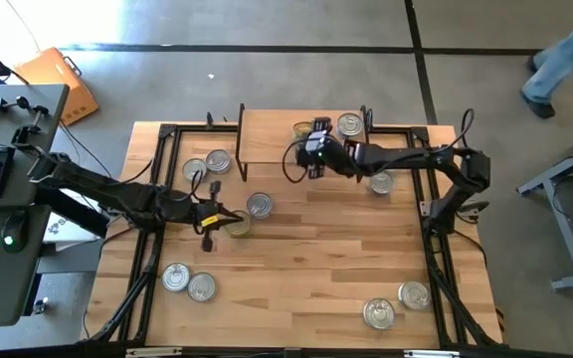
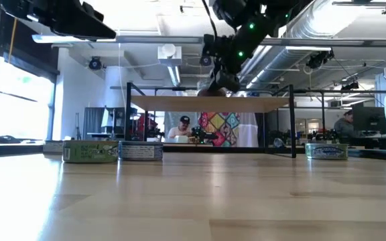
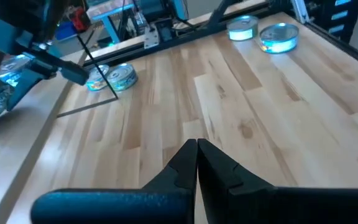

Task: Stack canned seafood by type on shelf
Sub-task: Put the green tuna can on the shelf

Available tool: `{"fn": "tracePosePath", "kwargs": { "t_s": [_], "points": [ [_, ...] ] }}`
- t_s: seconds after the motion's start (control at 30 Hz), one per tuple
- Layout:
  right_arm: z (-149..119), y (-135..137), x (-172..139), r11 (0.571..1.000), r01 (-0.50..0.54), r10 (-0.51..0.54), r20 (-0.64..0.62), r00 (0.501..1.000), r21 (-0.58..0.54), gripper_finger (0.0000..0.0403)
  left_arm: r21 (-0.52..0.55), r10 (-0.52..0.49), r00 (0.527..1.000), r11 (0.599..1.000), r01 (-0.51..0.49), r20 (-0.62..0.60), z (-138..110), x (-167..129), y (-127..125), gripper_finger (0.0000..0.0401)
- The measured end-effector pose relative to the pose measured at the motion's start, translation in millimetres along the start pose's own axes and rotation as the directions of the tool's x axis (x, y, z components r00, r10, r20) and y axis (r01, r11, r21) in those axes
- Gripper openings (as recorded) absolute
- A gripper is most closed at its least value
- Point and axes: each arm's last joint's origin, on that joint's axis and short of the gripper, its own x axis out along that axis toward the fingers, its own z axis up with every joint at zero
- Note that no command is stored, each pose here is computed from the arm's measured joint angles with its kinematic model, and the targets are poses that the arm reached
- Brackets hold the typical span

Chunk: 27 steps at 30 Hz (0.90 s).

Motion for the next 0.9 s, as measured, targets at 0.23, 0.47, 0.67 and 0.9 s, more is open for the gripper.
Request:
{"fn": "tracePosePath", "kwargs": {
  "t_s": [0.23,0.47,0.67,0.9],
  "points": [
    [10,-20,-4,0.999,-0.009,0.006,0.067,0.998,0.047,0.0265,-0.007,0.001,1.0,1.0,-0.001,0.001,-10,4,-3,0.0005],
    [16,-61,-16,0.931,-0.183,0.156,0.11,0.982,0.315,0.0257,-0.007,0.0,1.0,1.0,0.0,0.002,-10,4,-3,0.0005],
    [-11,-88,-2,0.748,-0.204,0.223,0.05,0.974,0.632,0.016,-0.008,0.001,1.0,1.0,-0.001,0.005,-10,4,-3,0.0005],
    [-28,-83,23,0.673,-0.293,0.318,0.091,0.944,0.679,0.0037,0.008,0.004,1.0,1.0,-0.004,0.012,-9,4,-3,0.0005]
  ]
}}
